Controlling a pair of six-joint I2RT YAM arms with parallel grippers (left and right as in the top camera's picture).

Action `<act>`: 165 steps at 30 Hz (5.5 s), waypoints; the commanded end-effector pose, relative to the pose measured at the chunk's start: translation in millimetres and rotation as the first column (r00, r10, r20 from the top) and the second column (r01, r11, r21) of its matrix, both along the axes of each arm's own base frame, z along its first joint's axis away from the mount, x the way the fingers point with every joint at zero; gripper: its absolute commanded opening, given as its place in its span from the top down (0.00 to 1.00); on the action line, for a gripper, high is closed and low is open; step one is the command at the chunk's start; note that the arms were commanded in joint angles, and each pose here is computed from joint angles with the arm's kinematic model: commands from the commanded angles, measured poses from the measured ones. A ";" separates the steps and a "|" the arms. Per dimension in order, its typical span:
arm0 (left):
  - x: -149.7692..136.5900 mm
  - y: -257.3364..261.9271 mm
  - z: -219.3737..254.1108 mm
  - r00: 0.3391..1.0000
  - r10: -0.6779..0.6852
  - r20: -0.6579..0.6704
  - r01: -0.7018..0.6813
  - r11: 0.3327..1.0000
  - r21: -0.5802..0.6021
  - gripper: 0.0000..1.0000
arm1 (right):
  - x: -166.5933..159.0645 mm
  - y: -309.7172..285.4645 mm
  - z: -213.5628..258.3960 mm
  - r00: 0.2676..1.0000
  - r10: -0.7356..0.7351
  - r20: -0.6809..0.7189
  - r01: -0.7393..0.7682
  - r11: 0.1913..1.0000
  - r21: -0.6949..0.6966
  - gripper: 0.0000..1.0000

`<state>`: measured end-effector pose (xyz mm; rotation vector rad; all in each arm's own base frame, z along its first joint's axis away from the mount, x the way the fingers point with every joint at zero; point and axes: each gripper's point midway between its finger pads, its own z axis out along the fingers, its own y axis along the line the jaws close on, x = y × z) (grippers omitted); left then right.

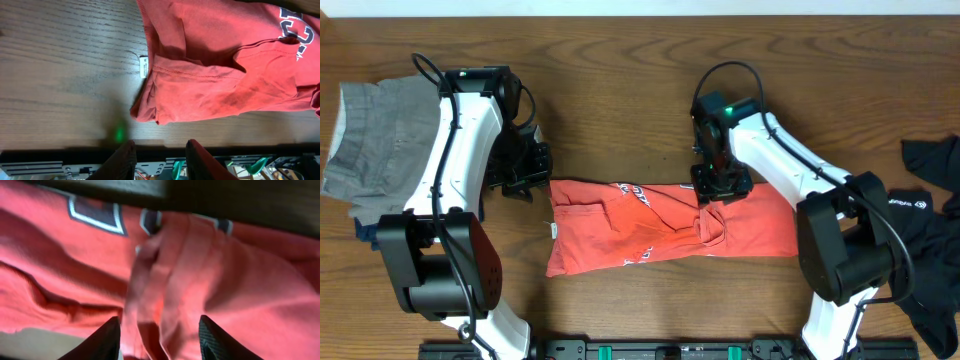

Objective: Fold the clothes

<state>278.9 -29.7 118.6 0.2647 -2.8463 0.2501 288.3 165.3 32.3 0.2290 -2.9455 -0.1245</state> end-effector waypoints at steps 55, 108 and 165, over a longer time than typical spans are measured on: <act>0.2 2.3 1.5 1.000 0.008 0.007 -0.008 1.000 0.006 0.42 | 19.9 -62.5 33.2 0.973 -0.198 0.118 0.219 0.956 -0.195 0.84; -25.3 -44.6 -118.2 0.995 0.007 0.098 0.019 0.964 -0.266 0.90 | 0.0 -182.0 99.3 0.870 -0.465 0.161 0.489 0.856 -0.170 0.01; -13.2 -254.6 38.0 0.895 -0.265 0.358 0.337 0.929 -0.156 0.94 | -6.4 -187.2 92.3 0.899 -0.426 0.105 0.436 0.892 -0.115 0.16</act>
